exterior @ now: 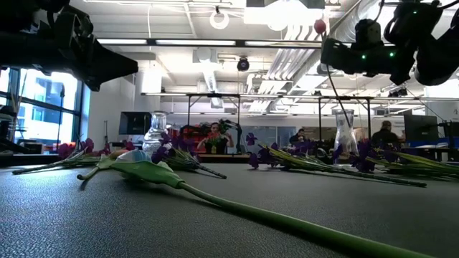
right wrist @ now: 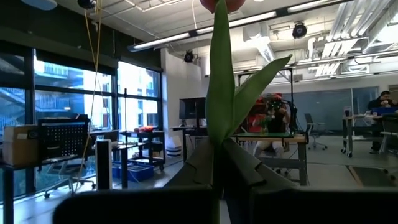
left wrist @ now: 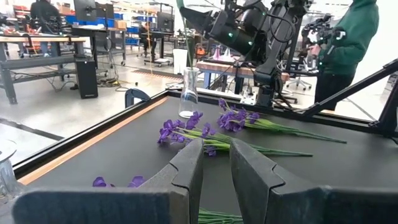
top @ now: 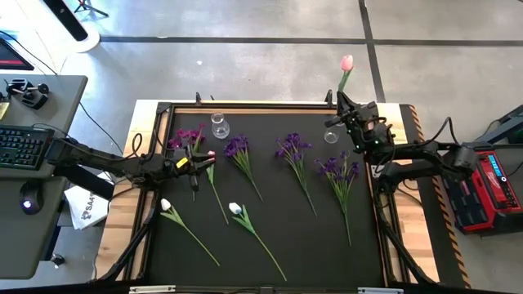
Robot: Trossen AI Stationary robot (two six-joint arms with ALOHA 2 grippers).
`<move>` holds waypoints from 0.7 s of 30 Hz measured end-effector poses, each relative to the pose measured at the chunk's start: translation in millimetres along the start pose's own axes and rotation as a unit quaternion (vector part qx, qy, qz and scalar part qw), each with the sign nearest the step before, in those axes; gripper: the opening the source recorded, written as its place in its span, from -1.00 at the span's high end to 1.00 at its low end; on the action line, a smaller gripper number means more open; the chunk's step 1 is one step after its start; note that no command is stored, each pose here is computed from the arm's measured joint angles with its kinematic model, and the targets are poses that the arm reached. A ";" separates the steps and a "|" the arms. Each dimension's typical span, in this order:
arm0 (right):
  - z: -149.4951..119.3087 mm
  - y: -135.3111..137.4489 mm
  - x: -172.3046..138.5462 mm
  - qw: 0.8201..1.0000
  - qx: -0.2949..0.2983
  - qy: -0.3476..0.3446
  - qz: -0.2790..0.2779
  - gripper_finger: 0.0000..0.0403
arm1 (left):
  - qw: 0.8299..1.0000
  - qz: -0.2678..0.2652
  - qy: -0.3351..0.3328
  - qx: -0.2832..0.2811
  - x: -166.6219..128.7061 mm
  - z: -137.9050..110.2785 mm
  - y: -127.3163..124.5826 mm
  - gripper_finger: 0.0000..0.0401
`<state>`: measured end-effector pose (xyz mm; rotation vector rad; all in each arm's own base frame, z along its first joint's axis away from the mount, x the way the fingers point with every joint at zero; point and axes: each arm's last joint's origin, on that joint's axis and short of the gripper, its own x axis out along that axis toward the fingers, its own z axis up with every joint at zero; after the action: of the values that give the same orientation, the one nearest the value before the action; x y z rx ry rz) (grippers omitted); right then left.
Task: Sort flowers into vase by color
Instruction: Put the bottom pink flowers into the right transparent vase, then put the purple flowers into the left transparent vase
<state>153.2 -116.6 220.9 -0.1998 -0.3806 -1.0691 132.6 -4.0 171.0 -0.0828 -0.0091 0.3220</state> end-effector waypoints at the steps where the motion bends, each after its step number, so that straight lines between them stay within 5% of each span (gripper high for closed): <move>1: -0.3 0.1 0.0 1.000 0.000 0.002 -0.001 1.00 | 1.000 0.000 0.000 0.000 0.0 0.0 0.0 0.66; 9: -1.9 0.3 -0.2 1.000 -0.001 0.011 -0.002 0.94 | 1.000 0.000 0.000 0.000 0.0 -0.1 0.0 0.66; 21: -7.4 -0.2 -0.9 0.999 -0.020 0.046 -0.018 0.31 | 1.000 0.000 0.000 0.000 0.0 -0.1 0.0 0.66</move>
<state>154.2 -118.5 213.7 -0.1786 -0.2810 -1.1180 132.6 -4.0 170.9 -0.0832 -0.0086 0.3226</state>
